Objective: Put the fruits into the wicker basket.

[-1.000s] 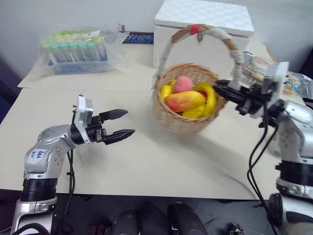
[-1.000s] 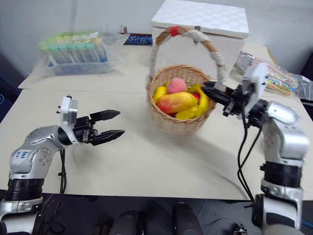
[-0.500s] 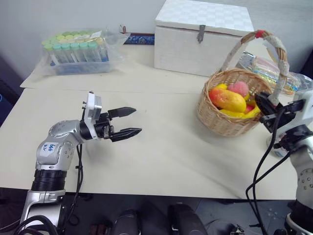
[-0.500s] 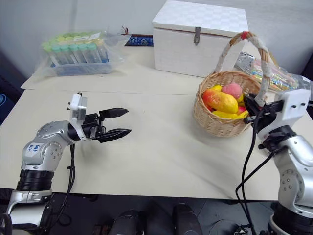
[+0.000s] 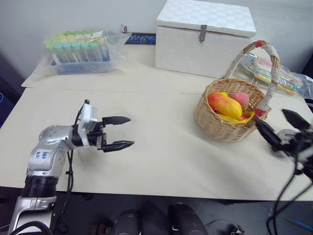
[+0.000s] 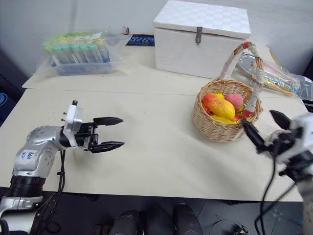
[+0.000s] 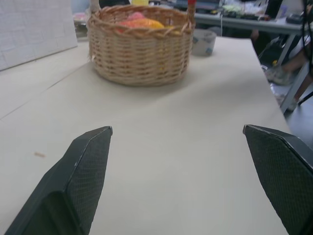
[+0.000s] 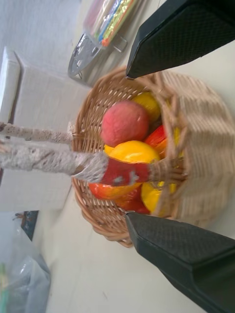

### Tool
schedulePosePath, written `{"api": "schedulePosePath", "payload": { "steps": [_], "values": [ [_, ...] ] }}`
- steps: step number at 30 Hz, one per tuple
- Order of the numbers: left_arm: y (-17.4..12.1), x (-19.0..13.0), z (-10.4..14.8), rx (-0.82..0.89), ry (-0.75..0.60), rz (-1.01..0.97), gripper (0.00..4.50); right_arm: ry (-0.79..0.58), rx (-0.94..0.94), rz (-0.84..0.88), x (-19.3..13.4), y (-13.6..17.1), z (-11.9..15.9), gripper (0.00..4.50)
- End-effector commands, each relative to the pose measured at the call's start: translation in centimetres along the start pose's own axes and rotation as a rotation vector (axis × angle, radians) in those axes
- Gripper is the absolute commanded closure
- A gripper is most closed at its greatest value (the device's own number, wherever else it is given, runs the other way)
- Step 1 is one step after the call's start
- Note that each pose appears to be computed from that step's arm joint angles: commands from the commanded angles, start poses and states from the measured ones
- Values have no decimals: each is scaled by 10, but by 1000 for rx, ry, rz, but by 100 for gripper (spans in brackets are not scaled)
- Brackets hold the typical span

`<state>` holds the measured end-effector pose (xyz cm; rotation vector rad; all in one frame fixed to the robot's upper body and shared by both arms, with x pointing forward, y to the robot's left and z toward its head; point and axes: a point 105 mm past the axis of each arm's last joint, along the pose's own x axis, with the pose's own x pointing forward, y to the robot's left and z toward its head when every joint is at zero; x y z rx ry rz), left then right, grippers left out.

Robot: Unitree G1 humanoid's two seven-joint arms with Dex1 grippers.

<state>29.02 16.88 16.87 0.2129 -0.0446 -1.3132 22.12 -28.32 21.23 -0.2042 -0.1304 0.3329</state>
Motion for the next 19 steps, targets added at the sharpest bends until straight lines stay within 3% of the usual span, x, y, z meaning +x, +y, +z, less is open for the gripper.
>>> {"api": "schedulePosePath", "payload": {
  "steps": [1, 4, 11, 15, 19],
  "values": [
    [-5, -7, 0, 76, 41, 8, 0, 135, -172, 404, -21, 38, -17, 4],
    [-14, -12, -17, 52, 112, 6, 0, 115, -215, 574, -20, 58, -30, 4],
    [-34, -23, -50, 98, 223, 120, 0, -26, -295, 834, 32, 102, -66, 4],
    [-39, -25, -62, 160, 243, 198, 0, -73, -293, 858, 65, 110, -79, 4],
    [-34, -31, -65, 204, 263, 270, 0, -93, -283, 879, 77, 115, -85, 4]
  ]
}}
